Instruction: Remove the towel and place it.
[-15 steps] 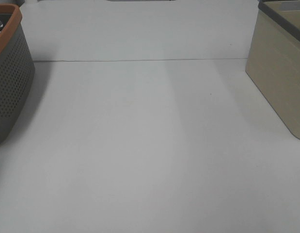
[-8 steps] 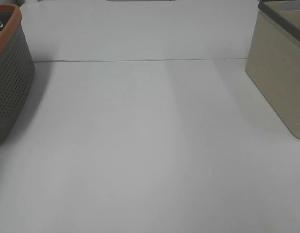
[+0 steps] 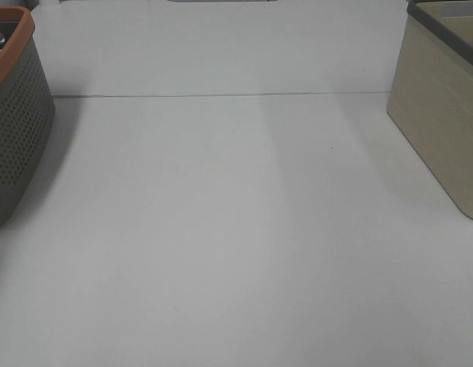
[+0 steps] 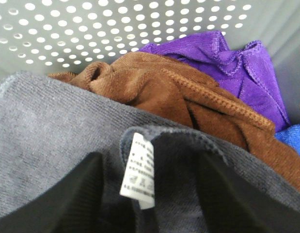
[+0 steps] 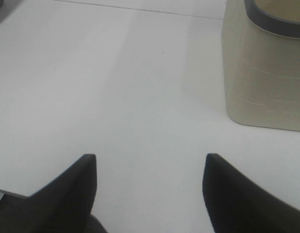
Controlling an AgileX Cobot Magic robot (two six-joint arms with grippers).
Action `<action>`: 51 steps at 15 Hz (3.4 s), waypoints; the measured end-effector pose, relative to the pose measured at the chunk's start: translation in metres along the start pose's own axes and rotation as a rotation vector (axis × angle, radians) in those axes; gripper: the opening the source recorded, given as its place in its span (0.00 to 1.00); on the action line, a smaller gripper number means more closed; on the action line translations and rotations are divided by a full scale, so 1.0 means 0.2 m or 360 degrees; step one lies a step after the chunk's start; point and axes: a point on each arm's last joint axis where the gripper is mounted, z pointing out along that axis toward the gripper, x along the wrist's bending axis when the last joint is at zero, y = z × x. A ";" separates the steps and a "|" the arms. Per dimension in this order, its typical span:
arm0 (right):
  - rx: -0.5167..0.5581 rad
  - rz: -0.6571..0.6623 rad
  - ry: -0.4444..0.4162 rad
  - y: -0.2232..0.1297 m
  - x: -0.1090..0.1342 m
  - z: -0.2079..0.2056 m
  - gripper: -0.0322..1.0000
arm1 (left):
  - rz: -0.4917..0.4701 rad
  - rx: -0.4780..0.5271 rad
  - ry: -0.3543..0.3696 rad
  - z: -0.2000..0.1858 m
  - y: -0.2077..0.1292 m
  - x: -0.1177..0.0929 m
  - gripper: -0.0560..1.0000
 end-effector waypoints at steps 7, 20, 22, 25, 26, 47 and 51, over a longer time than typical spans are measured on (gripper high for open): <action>0.0000 0.0002 0.0000 0.00 0.00 0.00 0.64 | -0.0055 0.0094 -0.0030 0.09 -0.07 -0.01 0.41; 0.0000 0.0001 -0.0001 0.00 0.00 0.00 0.64 | -0.0125 -0.0113 0.0072 -0.27 0.13 0.02 0.05; 0.0000 0.0001 -0.0001 0.00 0.00 0.00 0.64 | -0.0107 -0.0161 0.0085 -0.42 0.18 0.02 0.05; 0.0000 0.0000 -0.0003 0.00 0.00 0.00 0.64 | 0.0023 -0.0259 0.0104 -0.76 0.28 -0.04 0.05; 0.0000 0.0000 -0.0003 0.00 0.00 0.00 0.64 | 0.0076 -0.0320 0.0109 -0.87 0.31 -0.08 0.05; 0.0000 0.0000 -0.0003 0.00 0.00 0.00 0.64 | 0.0184 -0.1632 -0.0218 -2.15 0.58 -0.62 0.05; 0.0000 0.0000 -0.0003 0.00 0.00 0.00 0.64 | 0.0246 -0.1738 -0.0367 -2.09 0.63 -0.82 0.05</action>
